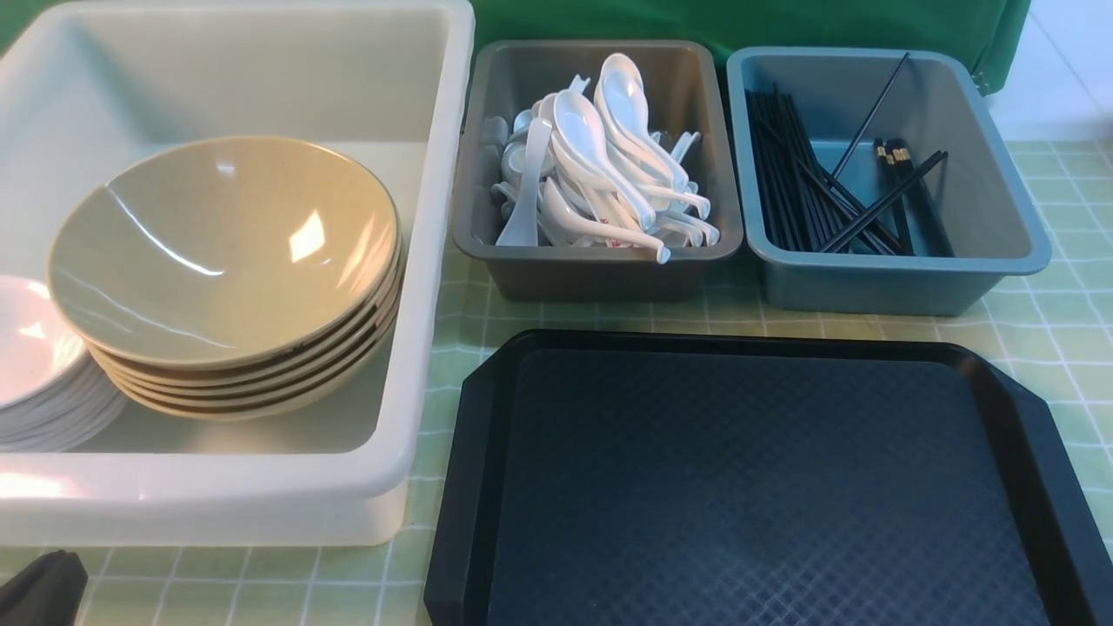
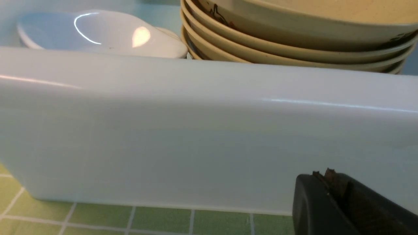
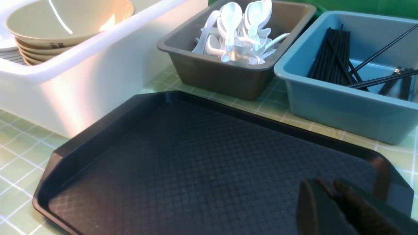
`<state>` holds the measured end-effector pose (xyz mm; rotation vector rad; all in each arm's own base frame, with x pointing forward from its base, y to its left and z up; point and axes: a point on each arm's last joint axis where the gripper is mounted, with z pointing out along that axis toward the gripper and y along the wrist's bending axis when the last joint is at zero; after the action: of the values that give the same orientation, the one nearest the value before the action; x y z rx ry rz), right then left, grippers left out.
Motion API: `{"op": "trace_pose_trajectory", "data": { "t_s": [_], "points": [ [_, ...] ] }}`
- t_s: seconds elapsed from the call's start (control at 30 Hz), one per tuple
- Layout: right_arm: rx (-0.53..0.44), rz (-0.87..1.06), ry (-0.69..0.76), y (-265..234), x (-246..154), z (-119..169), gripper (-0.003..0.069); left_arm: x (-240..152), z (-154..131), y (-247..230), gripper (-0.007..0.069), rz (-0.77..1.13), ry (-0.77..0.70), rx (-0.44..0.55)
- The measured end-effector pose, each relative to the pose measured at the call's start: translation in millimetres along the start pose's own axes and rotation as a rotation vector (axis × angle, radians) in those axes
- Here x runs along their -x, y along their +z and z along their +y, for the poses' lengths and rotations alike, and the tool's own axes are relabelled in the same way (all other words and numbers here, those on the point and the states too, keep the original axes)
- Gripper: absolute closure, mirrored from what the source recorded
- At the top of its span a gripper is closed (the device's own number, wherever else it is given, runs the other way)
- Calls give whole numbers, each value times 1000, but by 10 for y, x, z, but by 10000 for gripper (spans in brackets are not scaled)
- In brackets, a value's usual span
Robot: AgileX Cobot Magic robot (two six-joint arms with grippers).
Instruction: On green table put chopsticks spoon bowls plates into blue grey white boxes.
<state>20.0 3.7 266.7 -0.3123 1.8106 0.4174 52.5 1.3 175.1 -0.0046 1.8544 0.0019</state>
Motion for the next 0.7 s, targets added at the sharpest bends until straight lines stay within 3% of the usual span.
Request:
{"op": "trace_pose_trajectory", "data": {
  "t_s": [0.47,0.57,0.7],
  "points": [
    [-1,0,0,0,0,0,580,0,0,0,627,0,0,0],
    [-57,-7,16,-4,0,-11,580,0,0,0,627,0,0,0],
    [-307,-38,80,-25,-2,-59,577,1,-1,0,627,-1,-3,-1]
  ]
}}
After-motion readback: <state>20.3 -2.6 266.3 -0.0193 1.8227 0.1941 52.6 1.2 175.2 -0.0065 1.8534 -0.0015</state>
